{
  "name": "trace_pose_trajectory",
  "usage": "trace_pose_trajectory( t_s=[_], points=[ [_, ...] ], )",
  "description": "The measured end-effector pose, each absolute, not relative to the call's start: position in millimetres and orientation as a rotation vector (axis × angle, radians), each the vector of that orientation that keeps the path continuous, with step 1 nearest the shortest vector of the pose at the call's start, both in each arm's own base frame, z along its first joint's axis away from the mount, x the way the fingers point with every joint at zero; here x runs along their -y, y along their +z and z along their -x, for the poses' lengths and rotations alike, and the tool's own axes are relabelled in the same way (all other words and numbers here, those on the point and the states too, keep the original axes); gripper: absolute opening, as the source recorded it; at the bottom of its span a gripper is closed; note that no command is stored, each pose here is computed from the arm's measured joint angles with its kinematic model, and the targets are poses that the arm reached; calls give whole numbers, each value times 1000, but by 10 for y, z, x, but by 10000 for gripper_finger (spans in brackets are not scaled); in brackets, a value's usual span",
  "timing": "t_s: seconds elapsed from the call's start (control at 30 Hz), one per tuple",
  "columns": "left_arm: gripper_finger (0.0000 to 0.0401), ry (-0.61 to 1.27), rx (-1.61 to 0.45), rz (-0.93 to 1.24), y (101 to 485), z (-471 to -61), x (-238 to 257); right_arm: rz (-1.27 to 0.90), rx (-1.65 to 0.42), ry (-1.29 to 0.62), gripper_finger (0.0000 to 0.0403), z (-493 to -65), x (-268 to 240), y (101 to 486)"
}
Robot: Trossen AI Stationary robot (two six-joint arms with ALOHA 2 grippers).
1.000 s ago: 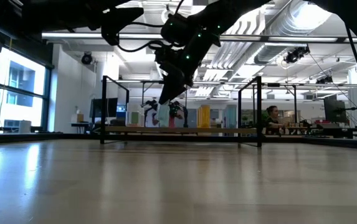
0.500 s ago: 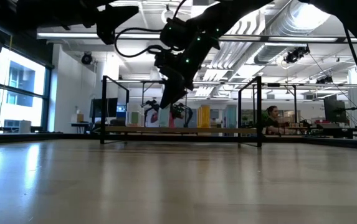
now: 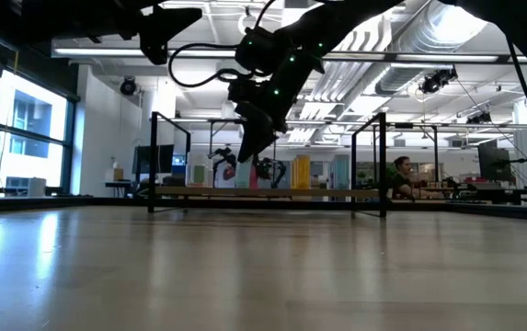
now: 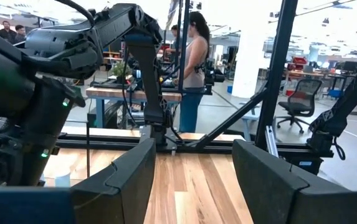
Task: Pick and place medicine bottles onto shelf by color
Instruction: Put the green pill bottle on the shelf aligned with the other green pill bottles
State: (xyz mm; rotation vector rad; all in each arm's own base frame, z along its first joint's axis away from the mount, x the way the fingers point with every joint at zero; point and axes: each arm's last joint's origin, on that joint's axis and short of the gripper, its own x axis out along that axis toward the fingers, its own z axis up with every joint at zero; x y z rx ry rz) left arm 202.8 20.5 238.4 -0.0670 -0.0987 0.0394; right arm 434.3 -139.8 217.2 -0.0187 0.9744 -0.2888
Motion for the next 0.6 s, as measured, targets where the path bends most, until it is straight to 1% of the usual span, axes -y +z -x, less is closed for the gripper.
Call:
trace_pose_trajectory(
  t_s=[0.6],
  points=[
    [202, 40, 99, 67, 2384, -2028, -205, 58, -978, -265, 103, -4346, 1395, 2173]
  ],
)
